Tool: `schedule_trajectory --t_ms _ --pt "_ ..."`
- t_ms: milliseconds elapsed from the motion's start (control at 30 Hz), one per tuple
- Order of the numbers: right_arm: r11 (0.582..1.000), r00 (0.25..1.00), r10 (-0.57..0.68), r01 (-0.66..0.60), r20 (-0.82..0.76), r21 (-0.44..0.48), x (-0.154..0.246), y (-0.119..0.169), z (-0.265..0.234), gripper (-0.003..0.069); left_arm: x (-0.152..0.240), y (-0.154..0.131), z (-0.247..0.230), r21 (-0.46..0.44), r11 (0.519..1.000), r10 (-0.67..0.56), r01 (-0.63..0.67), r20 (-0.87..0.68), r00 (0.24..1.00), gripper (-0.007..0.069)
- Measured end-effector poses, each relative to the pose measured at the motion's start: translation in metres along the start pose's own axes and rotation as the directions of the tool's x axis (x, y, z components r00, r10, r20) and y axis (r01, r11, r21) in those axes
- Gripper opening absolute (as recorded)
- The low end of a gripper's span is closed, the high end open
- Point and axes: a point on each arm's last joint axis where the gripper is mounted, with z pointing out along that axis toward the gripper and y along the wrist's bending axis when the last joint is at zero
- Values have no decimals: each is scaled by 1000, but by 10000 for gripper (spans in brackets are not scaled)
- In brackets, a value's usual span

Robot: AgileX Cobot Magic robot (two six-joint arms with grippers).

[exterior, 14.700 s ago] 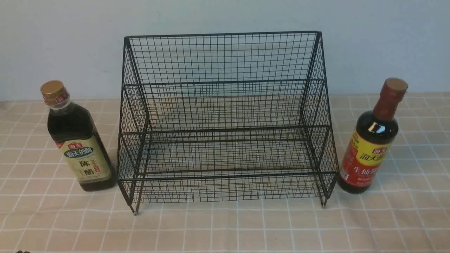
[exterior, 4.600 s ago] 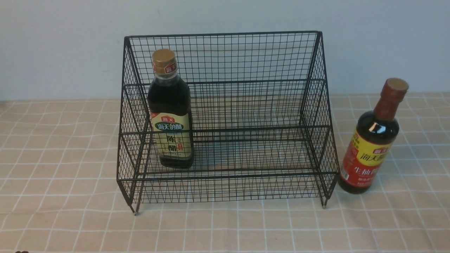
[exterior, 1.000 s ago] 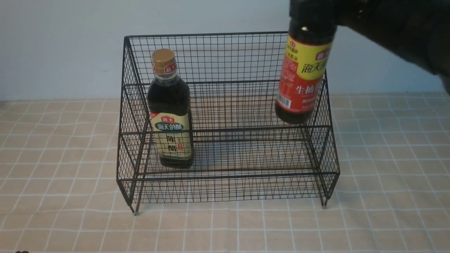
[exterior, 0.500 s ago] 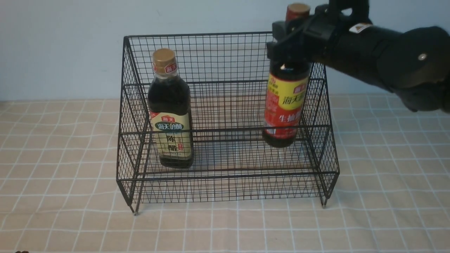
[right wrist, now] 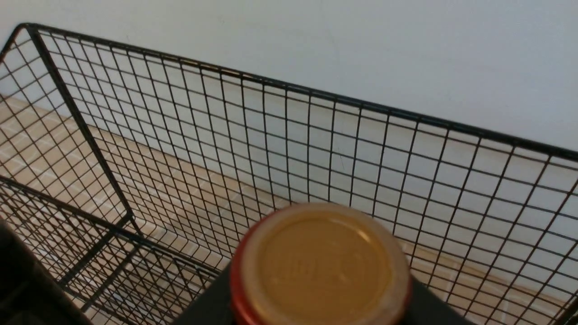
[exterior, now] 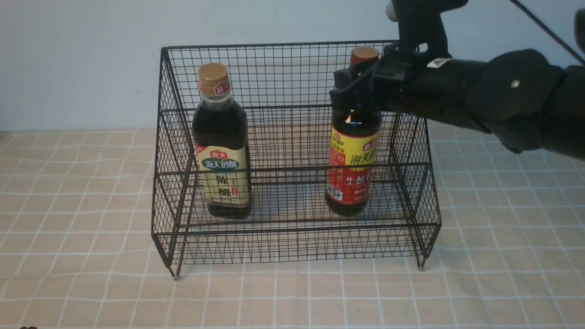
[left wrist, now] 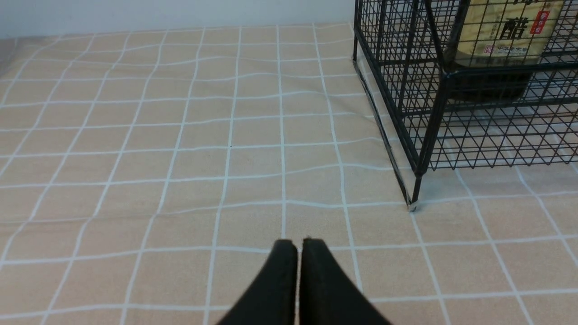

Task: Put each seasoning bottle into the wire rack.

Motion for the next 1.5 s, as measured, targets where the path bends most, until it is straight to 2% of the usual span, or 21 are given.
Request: schedule_trajectory --t_ms 133,333,400,700,800,933,1000,1033,1067,1133,1200,1333,1500 --pt "1000 1000 -4 3 -16 -23 -1 2 0 288 0 0 0 0 1000 0 0 0 1000 -7" --pt "998 999 -5 2 -34 -67 -4 7 -8 391 0 0 0 0 1000 0 0 0 1000 -7" --pt "995 999 -4 1 -33 -98 -11 10 -18 404 0 0 0 0 1000 0 0 0 1000 -7" --pt "987 1000 10 -13 -20 -157 -32 10 -55 402 0 0 0 0 1000 0 0 0 1000 -7" --pt "985 997 20 -32 -75 -168 -32 0 -66 363 0 0 0 0 1000 0 0 0 1000 -7" --pt "986 981 66 -92 -184 -136 -28 -22 -80 273 0 0 0 0 1000 0 0 0 1000 -7" --pt "989 960 86 -116 -268 -97 -24 -38 -94 183 0 0 0 0 1000 0 0 0 1000 -7" --pt "989 957 96 -124 -272 -86 -24 -41 -97 174 0 0 0 0 1000 0 0 0 1000 -7" --pt "989 941 116 -138 -317 -50 -23 -53 -110 108 0 0 0 0 1000 0 0 0 1000 -7" --pt "987 920 146 -159 -364 -6 -22 -67 -129 29 0 0 0 0 1000 0 0 0 1000 -7" --pt "985 911 169 -171 -376 29 -23 -75 -146 4 0 0 0 0 1000 0 0 0 1000 -7" --pt "979 940 198 -175 -279 105 -35 -82 -196 -12 0 0 0 0 1000 0 0 0 1000 -7" --pt "972 985 169 -164 -16 168 -40 -62 -255 -12 0 0 0 0 1000 0 0 0 1000 -7"
